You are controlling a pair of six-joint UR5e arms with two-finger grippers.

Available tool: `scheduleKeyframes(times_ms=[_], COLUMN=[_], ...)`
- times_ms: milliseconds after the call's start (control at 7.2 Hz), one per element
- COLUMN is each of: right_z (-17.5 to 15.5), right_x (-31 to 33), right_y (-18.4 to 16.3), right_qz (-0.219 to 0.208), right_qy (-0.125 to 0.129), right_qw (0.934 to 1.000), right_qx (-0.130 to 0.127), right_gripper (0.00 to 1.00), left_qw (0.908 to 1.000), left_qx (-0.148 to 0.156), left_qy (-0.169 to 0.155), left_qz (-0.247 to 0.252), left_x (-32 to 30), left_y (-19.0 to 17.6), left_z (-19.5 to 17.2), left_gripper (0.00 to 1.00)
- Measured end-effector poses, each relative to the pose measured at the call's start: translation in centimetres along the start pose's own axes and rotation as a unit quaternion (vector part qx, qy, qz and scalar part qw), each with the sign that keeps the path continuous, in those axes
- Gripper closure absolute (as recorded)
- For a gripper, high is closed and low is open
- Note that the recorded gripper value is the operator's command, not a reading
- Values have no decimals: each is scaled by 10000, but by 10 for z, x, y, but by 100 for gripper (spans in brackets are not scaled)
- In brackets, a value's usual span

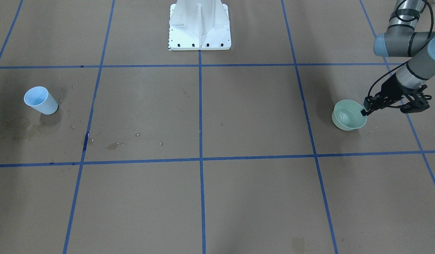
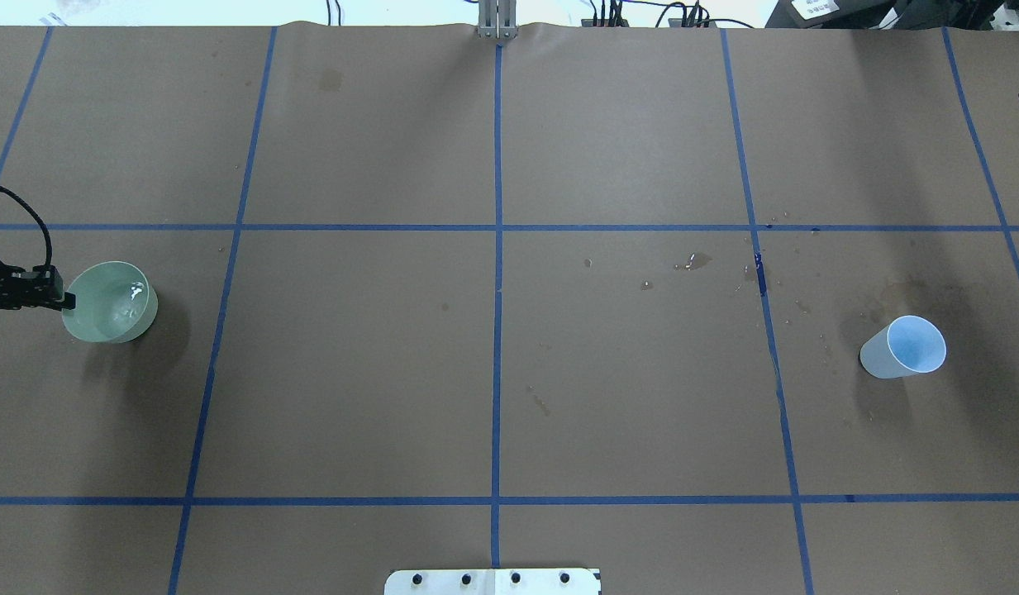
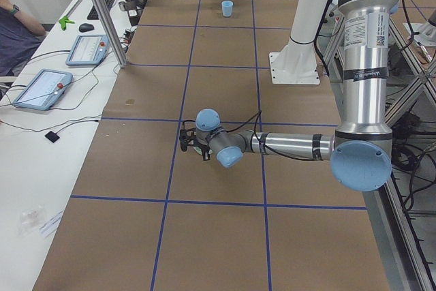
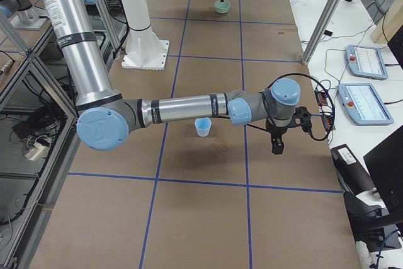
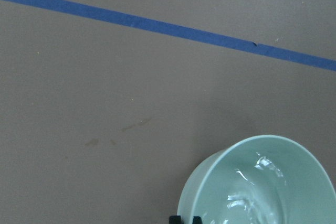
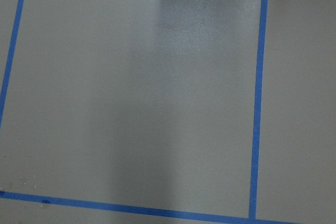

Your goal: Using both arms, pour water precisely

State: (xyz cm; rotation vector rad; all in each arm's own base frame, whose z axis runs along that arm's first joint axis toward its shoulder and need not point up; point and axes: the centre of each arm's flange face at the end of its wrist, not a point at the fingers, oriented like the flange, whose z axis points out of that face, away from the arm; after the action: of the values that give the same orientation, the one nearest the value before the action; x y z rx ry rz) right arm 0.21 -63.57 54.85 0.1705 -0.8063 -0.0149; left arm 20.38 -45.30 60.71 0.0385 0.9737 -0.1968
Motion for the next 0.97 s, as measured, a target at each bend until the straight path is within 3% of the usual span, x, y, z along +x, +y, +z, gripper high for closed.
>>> scheduleKeyframes(times_ms=[139, 695, 973], right_z=[0, 3, 7], right_x=[0, 5, 15], right_y=[0, 3, 12], right_qz=[-2, 48, 150], right_qy=[0, -12, 15], right_qw=[10000, 10000, 9998], right_qx=[2, -41, -143], right_gripper=[1, 1, 1], left_qw=[10000, 9993, 9964], left_qx=[2, 99, 95], left_qy=[-9, 67, -342], left_qz=[2, 360, 773], left_x=[-1, 10, -2], left_y=[0, -8, -32], left_z=[1, -21, -55], left_gripper=[0, 0, 0])
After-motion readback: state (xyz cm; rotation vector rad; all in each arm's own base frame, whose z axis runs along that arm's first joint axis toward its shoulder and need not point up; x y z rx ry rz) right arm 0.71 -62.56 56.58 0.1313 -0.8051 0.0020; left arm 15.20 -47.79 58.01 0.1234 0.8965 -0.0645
